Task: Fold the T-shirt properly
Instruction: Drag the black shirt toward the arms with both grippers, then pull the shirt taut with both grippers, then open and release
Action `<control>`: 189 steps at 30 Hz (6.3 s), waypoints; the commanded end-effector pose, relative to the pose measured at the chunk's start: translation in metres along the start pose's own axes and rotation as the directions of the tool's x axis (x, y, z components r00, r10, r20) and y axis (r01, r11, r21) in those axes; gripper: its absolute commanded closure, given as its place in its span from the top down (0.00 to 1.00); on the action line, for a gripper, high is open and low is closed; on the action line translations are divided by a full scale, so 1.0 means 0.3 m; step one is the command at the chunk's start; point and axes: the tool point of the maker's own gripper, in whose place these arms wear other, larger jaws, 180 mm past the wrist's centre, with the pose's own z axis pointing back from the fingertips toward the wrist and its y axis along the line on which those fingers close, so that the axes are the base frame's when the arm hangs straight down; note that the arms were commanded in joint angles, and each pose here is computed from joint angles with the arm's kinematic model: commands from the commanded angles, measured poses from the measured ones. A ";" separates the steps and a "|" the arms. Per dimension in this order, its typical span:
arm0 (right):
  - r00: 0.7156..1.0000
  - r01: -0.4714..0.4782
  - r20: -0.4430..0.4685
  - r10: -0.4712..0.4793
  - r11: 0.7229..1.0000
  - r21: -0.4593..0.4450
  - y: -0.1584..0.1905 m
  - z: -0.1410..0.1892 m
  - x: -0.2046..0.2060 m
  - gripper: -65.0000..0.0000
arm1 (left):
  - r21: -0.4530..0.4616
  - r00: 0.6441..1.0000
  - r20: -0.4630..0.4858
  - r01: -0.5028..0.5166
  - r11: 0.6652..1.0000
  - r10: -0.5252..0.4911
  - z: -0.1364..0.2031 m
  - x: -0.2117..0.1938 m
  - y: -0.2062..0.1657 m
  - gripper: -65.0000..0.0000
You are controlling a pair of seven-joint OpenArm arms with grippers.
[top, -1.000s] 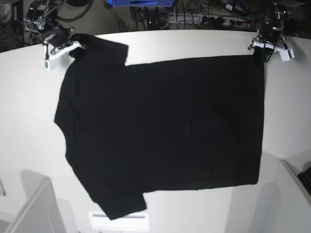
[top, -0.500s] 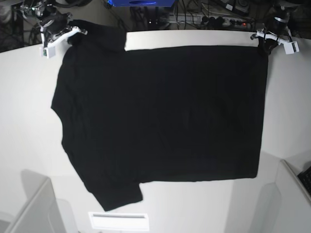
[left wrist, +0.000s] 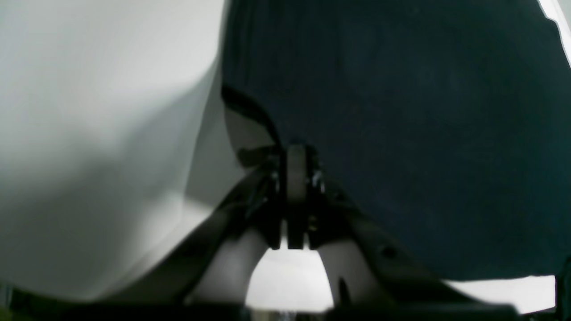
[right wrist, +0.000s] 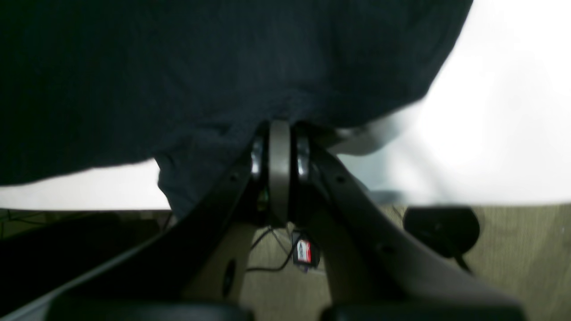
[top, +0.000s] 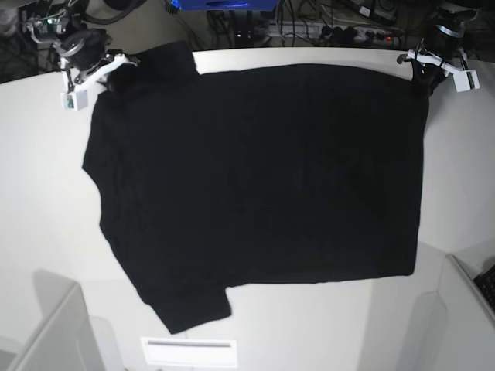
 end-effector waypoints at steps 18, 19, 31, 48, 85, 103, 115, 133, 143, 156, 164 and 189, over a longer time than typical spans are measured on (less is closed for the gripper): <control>0.988 -0.090 0.133 0.082 0.995 0.053 0.075 -0.050 0.312 0.00 | 0.035 0.990 0.127 -0.066 0.997 0.061 -0.083 0.146 -0.010 0.00; 0.987 -0.094 0.137 0.086 0.994 0.055 0.079 -0.053 0.328 0.00 | 0.046 0.990 0.119 -0.080 0.996 0.074 -0.094 0.148 -0.004 0.00; 0.987 -0.043 0.155 0.039 0.999 0.023 0.065 -0.115 0.462 0.00 | 0.060 0.981 0.130 -0.152 0.987 0.143 -0.163 0.180 0.009 0.00; 0.993 -0.021 0.116 0.009 0.995 0.102 0.113 -0.251 0.543 0.00 | 0.075 0.972 0.134 -0.204 0.976 0.193 -0.213 0.201 0.028 0.00; 0.993 0.031 0.107 -0.045 0.990 0.135 0.099 -0.332 0.637 0.00 | 0.038 0.957 0.078 -0.281 0.959 0.278 -0.375 0.286 -0.019 0.00; 0.858 0.308 0.438 -0.268 0.951 -0.021 -0.037 -0.070 0.620 0.30 | 0.147 0.952 0.169 -0.279 0.949 0.254 -0.208 0.315 0.122 0.74; 0.866 0.398 0.349 -0.357 0.916 -0.050 -0.033 -0.098 0.376 0.51 | 0.119 0.947 0.027 -0.320 0.940 0.319 -0.270 0.086 0.152 0.74; 0.741 0.637 0.255 -0.622 0.771 0.030 -0.185 -0.254 0.296 0.50 | 0.088 0.916 0.027 -0.400 0.912 0.400 -0.378 0.096 0.142 0.74; 0.738 0.649 0.256 -0.624 0.760 -0.019 -0.261 -0.303 0.265 0.50 | 0.087 0.915 0.026 -0.403 0.911 0.403 -0.381 0.095 0.142 0.55; 0.771 0.615 0.229 -0.594 0.788 -0.027 -0.236 -0.344 0.256 0.16 | 0.090 0.916 0.020 -0.401 0.911 0.401 -0.380 0.092 0.145 0.00; 0.771 0.618 0.223 -0.597 0.785 -0.036 -0.244 -0.330 0.229 0.00 | 0.092 0.952 -0.030 -0.300 0.950 0.303 -0.374 0.118 0.159 0.00; 0.793 0.597 0.179 -0.582 0.802 -0.040 -0.202 -0.067 0.011 0.00 | 0.175 0.972 -0.164 -0.137 0.975 0.167 -0.124 -0.047 0.193 0.00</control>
